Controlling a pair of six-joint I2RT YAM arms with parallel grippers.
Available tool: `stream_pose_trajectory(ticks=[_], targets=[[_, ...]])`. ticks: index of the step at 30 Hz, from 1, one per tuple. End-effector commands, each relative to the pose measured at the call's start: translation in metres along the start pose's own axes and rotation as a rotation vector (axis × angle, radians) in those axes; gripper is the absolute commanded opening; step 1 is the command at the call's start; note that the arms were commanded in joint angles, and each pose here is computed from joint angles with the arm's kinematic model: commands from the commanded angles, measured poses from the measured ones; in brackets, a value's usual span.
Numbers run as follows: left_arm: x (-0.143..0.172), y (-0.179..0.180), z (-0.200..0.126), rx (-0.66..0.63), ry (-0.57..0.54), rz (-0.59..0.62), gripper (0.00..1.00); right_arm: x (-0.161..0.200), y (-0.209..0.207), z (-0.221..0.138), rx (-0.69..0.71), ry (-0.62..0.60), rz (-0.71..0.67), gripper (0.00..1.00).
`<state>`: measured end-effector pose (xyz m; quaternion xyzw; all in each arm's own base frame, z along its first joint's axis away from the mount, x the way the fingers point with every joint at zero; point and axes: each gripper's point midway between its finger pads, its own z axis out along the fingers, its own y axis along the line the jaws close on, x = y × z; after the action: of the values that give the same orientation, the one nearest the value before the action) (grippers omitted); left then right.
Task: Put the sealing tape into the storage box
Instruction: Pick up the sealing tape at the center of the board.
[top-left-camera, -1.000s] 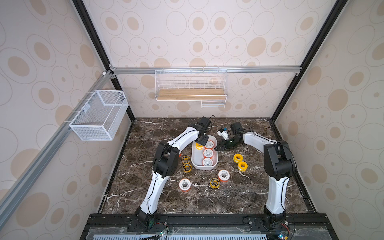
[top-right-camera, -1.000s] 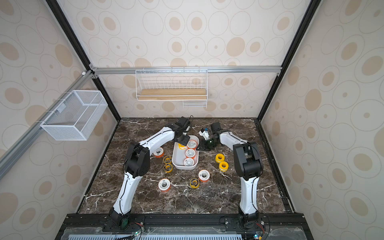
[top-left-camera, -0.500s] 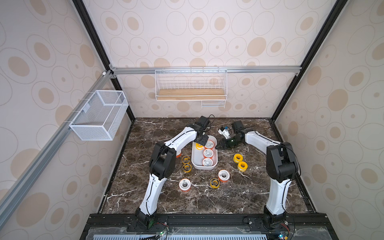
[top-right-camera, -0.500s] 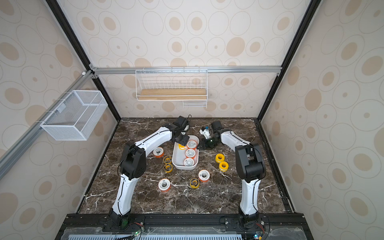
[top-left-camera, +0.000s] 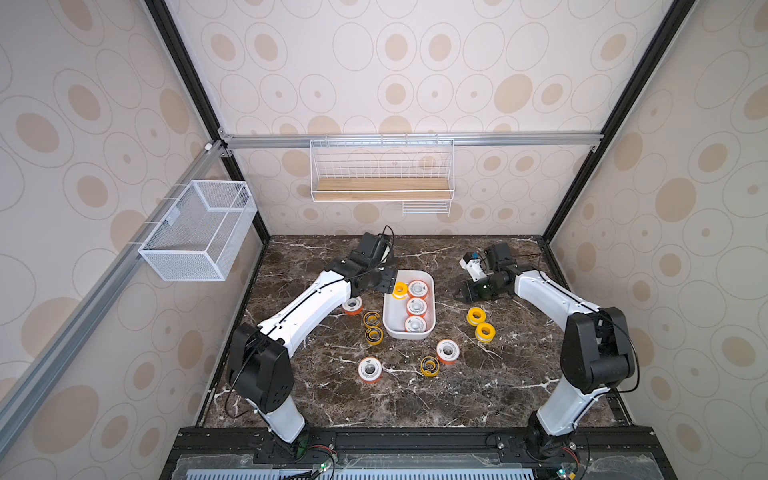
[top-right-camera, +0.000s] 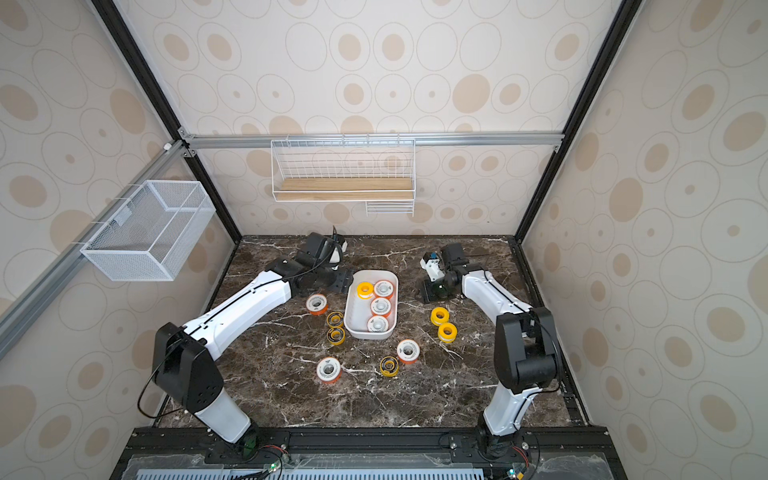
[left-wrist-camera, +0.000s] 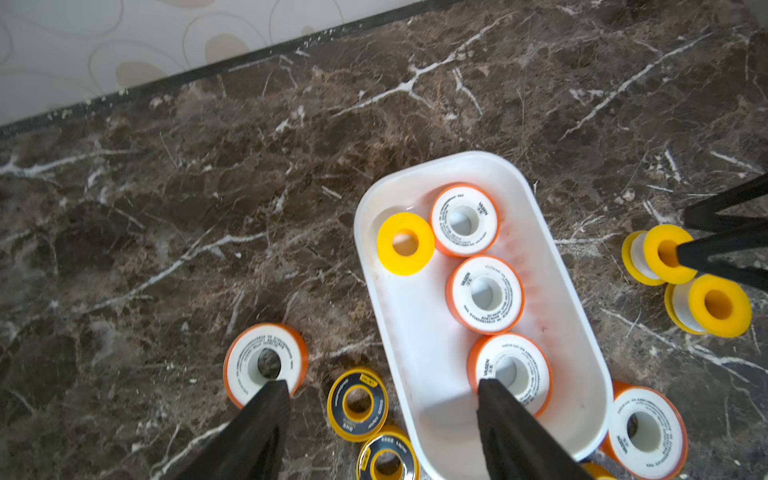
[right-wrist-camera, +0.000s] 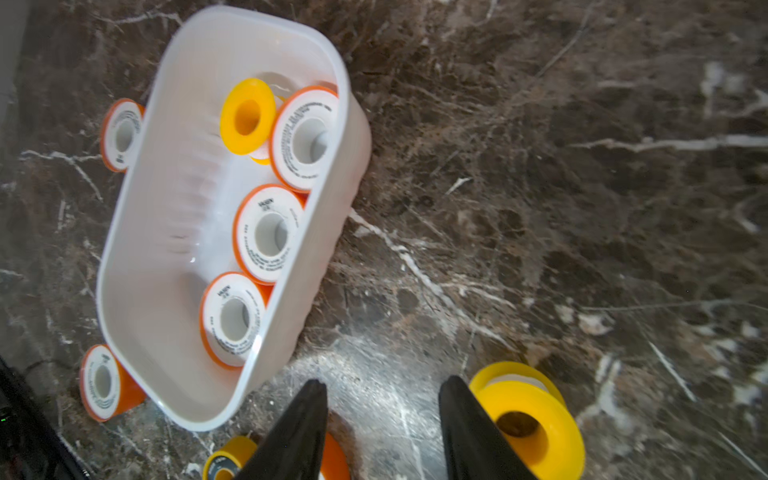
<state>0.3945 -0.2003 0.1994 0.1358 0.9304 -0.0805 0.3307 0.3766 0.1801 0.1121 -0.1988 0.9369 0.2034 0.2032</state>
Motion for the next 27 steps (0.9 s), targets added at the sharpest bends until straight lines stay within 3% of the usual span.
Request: stream_pose_trajectory(ticks=[1, 7, 15, 27], targets=[[0.002, 0.008, -0.017, 0.063, -0.039, -0.119, 0.76, 0.016, -0.019, -0.010, 0.119, 0.030, -0.027, 0.54], [0.029, 0.032, -0.039, 0.082, -0.058, -0.233, 0.82, 0.034, -0.040, -0.012, 0.214, 0.084, -0.021, 0.68], [0.070, 0.046, -0.044, 0.106, -0.030, -0.302, 0.86, 0.051, -0.054, -0.003, 0.269, 0.154, -0.027, 0.89], [0.079, 0.050, -0.036, 0.088, -0.012, -0.309, 0.86, 0.061, -0.059, 0.019, 0.247, 0.246, -0.035, 0.92]])
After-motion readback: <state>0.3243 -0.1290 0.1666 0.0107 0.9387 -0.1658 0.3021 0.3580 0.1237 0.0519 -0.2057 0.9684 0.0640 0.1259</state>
